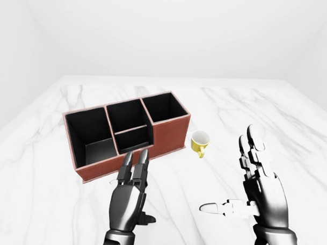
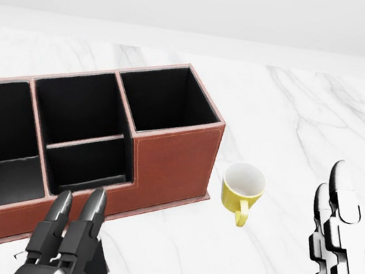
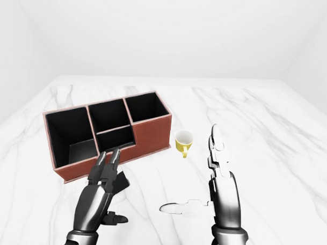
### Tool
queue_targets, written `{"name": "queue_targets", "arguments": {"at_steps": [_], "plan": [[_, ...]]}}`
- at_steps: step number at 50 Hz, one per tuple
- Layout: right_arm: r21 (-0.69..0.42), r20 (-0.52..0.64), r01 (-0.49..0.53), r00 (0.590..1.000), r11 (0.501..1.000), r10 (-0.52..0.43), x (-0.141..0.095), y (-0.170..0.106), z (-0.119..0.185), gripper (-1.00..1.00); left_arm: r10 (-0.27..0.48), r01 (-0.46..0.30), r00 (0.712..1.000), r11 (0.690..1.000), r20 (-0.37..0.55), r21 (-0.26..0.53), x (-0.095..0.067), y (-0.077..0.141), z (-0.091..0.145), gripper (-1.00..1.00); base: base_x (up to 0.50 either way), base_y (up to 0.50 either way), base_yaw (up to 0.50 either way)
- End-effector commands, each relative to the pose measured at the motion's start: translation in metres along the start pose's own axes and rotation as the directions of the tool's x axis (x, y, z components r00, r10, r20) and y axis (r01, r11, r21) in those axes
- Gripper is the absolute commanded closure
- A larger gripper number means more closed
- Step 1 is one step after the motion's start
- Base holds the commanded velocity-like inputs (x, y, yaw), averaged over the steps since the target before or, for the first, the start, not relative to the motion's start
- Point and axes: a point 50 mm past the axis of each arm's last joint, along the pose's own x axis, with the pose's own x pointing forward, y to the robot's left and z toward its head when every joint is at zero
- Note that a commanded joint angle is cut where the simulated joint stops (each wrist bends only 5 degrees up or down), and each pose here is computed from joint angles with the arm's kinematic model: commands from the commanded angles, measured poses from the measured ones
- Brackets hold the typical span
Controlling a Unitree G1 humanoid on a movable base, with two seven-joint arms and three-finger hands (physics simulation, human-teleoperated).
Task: Pick up the book and place it in the front compartment of the caddy.
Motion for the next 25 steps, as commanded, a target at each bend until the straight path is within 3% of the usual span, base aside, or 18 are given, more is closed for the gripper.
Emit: {"name": "queue_targets", "arguments": {"at_steps": [1, 10, 25], "plan": [[0.0, 0.0, -0.002, 1.0, 1.0, 0.002, 0.0, 0.0, 0.0, -1.0, -0.044, 0.044, 0.999, 0.999, -0.008, 0.012, -0.01, -0.007, -0.002, -1.0, 0.0, 0.0, 0.0], [-0.001, 0.002, -0.004, 1.0, 1.0, 0.004, 0.0, 0.001, 0.0, -1.0, -0.071, 0.071, 0.997, 0.997, -0.014, 0.005, -0.014, -0.01, -0.005, -1.0, 0.0, 0.0, 0.0], [-0.001, 0.001, -0.005, 1.0, 1.0, 0.005, 0.001, 0.001, 0.0, -1.0, -0.094, 0.095, 0.992, 0.995, -0.079, 0.014, -0.006, -0.019, -0.021, -1.0, 0.0, 0.0, 0.0]]}}
